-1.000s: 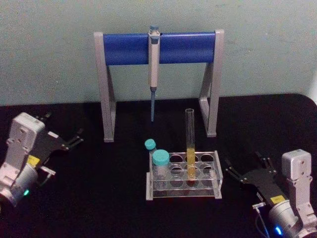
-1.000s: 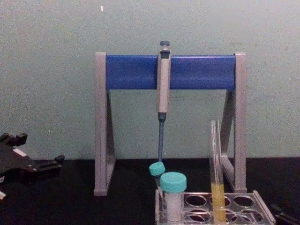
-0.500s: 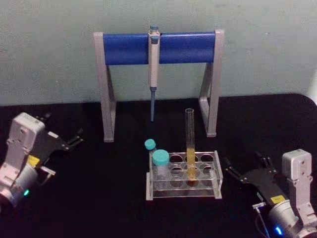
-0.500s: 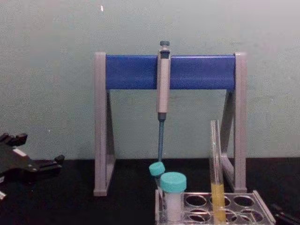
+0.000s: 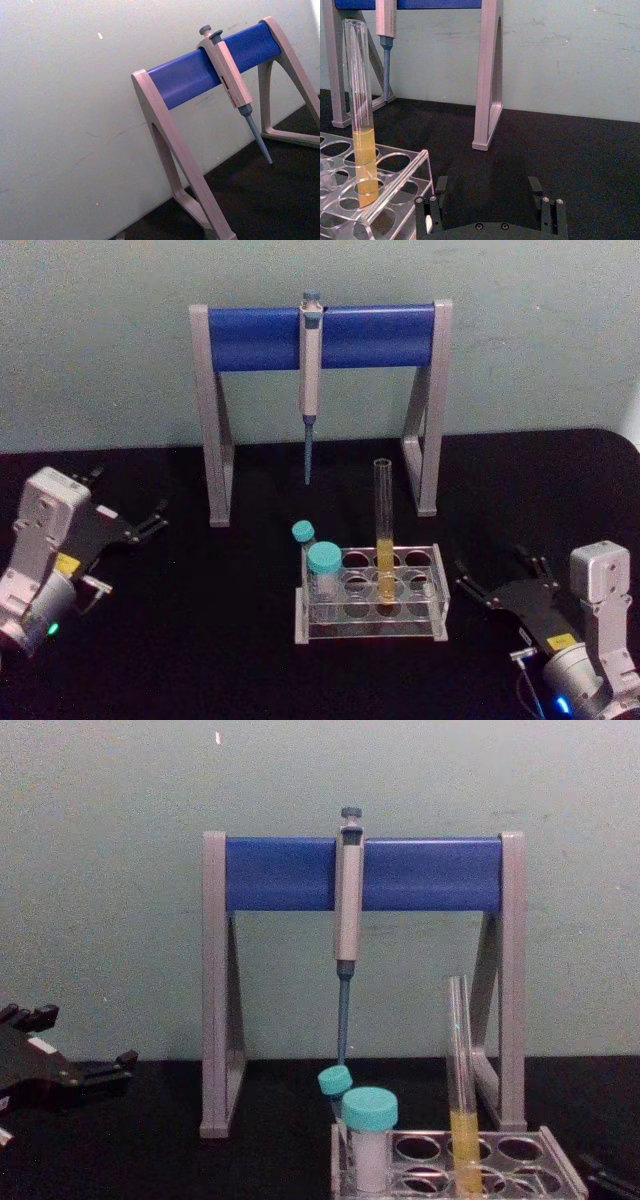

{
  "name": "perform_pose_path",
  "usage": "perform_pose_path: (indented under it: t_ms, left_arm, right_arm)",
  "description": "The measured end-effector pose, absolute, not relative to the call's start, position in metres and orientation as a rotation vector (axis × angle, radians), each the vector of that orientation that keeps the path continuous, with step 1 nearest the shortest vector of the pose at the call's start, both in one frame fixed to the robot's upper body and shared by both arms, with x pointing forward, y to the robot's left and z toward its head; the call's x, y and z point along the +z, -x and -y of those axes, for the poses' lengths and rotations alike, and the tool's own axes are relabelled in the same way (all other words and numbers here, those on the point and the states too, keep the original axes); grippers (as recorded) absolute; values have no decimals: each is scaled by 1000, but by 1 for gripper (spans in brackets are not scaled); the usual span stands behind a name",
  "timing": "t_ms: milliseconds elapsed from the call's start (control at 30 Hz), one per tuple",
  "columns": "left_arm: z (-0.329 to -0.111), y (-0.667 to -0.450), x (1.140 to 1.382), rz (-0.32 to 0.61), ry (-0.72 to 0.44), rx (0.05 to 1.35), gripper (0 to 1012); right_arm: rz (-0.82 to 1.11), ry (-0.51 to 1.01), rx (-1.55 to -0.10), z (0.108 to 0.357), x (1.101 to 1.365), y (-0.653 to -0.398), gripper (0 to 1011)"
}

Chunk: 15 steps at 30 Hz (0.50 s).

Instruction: Pick up the test tube from the test tube rack, shake it, then place it back into the test tube rack.

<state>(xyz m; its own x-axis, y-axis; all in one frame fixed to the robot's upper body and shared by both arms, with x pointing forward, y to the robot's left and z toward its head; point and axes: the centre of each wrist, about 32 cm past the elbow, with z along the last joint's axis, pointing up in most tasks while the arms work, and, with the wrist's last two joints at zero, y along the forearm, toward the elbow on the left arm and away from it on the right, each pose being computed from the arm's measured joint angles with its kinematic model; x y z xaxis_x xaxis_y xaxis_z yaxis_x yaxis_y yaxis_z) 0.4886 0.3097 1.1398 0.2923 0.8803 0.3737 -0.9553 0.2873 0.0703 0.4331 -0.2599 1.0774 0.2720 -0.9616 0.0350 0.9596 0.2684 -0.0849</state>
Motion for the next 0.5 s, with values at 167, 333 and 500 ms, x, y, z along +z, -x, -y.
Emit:
perform_pose_path:
  t_ms: [167,333,500]
  left_arm:
    - [-310,-489,1140,285,-304,1248,1009]
    - [-310,-489,1140,285,-304,1248,1009]
    - [-310,-489,1140,285,-305,1248,1009]
  right_arm:
    - [-25,95,-1296,260,1077,-433,1000]
    - [-25,95,-1296,260,1077,-433,1000]
    - [-25,95,-1296,260,1077,-433,1000]
